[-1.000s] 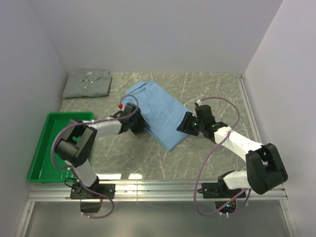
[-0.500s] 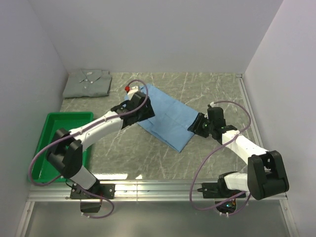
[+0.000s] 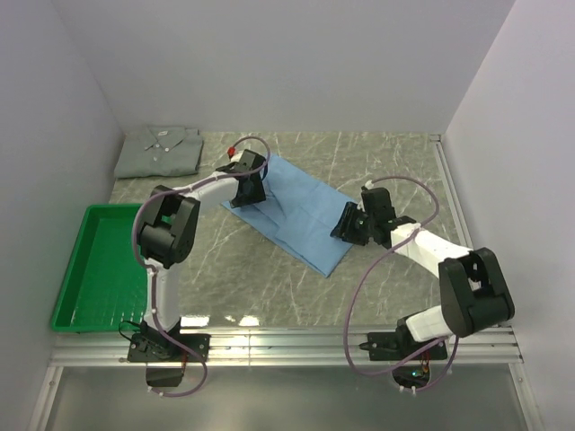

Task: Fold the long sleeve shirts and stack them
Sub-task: Fold the shirt

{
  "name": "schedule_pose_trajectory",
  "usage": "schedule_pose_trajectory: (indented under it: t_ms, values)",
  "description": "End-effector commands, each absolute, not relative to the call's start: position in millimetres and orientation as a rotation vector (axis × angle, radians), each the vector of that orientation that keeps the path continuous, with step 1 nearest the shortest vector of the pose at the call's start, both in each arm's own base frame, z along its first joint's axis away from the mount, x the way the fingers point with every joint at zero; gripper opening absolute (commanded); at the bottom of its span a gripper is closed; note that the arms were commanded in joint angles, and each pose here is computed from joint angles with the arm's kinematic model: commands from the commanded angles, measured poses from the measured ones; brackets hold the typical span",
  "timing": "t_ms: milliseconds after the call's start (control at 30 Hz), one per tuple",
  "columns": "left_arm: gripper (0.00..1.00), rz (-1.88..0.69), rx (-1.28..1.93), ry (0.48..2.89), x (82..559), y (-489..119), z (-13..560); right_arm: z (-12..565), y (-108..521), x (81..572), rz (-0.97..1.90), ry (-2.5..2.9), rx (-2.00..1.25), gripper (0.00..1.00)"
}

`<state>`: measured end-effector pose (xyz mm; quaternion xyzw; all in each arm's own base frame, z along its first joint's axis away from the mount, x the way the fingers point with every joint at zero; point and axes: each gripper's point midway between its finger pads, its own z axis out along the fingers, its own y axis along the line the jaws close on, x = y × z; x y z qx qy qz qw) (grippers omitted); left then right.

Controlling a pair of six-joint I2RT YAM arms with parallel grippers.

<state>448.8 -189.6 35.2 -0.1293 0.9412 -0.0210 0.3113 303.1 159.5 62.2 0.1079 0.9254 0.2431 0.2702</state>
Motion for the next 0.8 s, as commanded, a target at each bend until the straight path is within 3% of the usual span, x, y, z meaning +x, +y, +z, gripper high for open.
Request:
schedule_pose_trajectory:
  t_ms: [0,200,333,467,600,767]
  values:
    - [0.64,-0.089,-0.289,2.498,449.8,-196.1,44.3,67.4,156.6,320.9,0.617,2.470,0.327,0.51]
    - [0.61,-0.089,-0.522,2.577,399.1,-166.4,18.1,49.0,156.5,337.1,0.563,2.520,0.287,0.50]
    - [0.59,-0.095,-0.678,2.608,339.3,-141.2,7.9,42.4,157.2,351.4,0.530,2.537,0.189,0.50]
    - [0.60,-0.231,-0.780,2.610,298.5,-141.9,9.7,51.0,158.8,364.5,0.520,2.523,0.136,0.50]
    - [0.64,-0.280,-0.729,2.520,295.0,-140.3,43.4,92.6,185.8,362.8,0.719,2.431,0.034,0.50]
    - [0.68,-0.383,-0.520,2.368,316.0,-183.9,120.4,116.9,217.8,323.7,1.011,2.404,-0.080,0.49]
